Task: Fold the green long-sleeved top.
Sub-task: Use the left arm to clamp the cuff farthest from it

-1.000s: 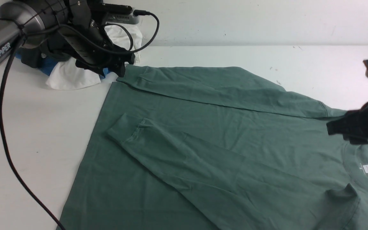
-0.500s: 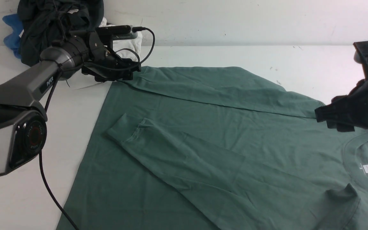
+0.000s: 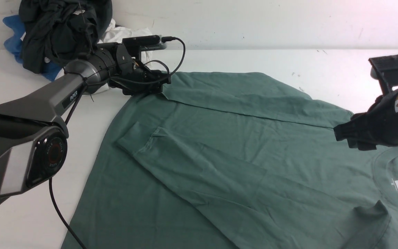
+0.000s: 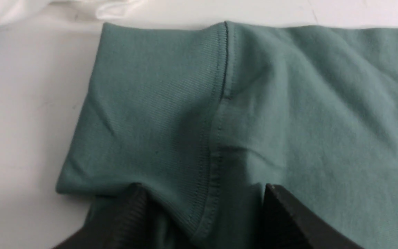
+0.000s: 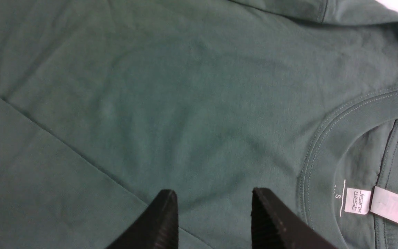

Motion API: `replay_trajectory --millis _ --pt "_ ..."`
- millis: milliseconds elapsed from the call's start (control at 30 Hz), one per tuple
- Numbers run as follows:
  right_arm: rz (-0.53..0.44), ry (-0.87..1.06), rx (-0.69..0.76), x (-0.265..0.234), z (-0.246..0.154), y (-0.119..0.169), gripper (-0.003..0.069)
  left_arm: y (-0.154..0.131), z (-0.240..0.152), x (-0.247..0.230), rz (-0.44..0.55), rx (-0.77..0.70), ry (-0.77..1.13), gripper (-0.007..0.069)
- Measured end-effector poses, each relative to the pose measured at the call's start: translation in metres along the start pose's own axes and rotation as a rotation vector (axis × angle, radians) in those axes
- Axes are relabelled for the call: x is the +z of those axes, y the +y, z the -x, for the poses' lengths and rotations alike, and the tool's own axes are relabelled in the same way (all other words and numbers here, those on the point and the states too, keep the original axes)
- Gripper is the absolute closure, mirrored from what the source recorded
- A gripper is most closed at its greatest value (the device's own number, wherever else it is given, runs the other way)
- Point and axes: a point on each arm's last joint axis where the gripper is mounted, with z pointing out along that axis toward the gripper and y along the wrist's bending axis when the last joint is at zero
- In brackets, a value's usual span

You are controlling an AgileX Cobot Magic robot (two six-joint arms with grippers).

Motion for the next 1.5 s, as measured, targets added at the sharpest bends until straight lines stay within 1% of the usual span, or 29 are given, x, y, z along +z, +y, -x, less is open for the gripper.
replay_trajectory --millis 133,233,333,433,533,600,833,967,1100,1133,1233,1300,1333,1500 --pt "0.0 0.0 -0.004 0.0 0.0 0.0 0.0372 -0.001 0.001 -0.001 0.004 0.037 -0.002 0.026" --pt "0.0 0.0 -0.006 0.0 0.0 0.0 0.0372 -0.001 0.005 -0.007 0.028 0.112 0.001 0.0266" --pt "0.0 0.0 -0.007 0.0 0.0 0.0 0.0372 -0.001 0.012 -0.017 0.06 0.173 0.011 0.0254" --pt "0.0 0.0 -0.007 0.0 0.0 0.0 0.0372 -0.003 0.021 -0.029 0.082 0.206 0.03 0.0214" --pt "0.0 0.0 -0.007 0.0 0.0 0.0 0.0372 -0.005 0.022 -0.033 0.07 0.193 0.055 0.0189" --pt "0.0 0.0 -0.007 0.0 0.0 0.0 0.0372 -0.007 0.019 -0.032 0.046 0.166 0.077 0.0181" --pt "0.0 0.0 -0.007 0.0 0.0 0.0 0.0372 -0.008 0.009 -0.017 -0.006 0.102 0.09 0.0183" --pt "0.0 -0.001 -0.007 0.0 0.0 0.0 0.0372 -0.008 0.003 -0.008 -0.027 0.072 0.102 0.0228" --pt "0.0 -0.001 -0.007 0.0 0.0 0.0 0.0372 -0.007 0.0 -0.004 -0.03 0.066 0.105 0.0308" --pt "0.0 -0.001 -0.007 0.0 0.0 0.0 0.0372 -0.007 0.0 -0.004 -0.03 0.066 0.105 0.0308" --pt "0.0 -0.001 -0.007 0.0 0.0 0.0 0.0372 -0.007 0.0 -0.003 -0.03 0.075 0.106 0.0395" --pt "0.0 -0.001 -0.007 0.0 0.0 0.0 0.0372 -0.007 0.0 -0.003 -0.031 0.08 0.103 0.0419" --pt "0.0 -0.001 -0.007 0.0 0.0 0.0 0.0372 -0.007 0.0 -0.003 -0.032 0.087 0.102 0.0452" --pt "0.0 -0.001 -0.007 0.0 0.0 0.0 0.0372 -0.007 0.003 -0.004 -0.035 0.108 0.091 0.0554"
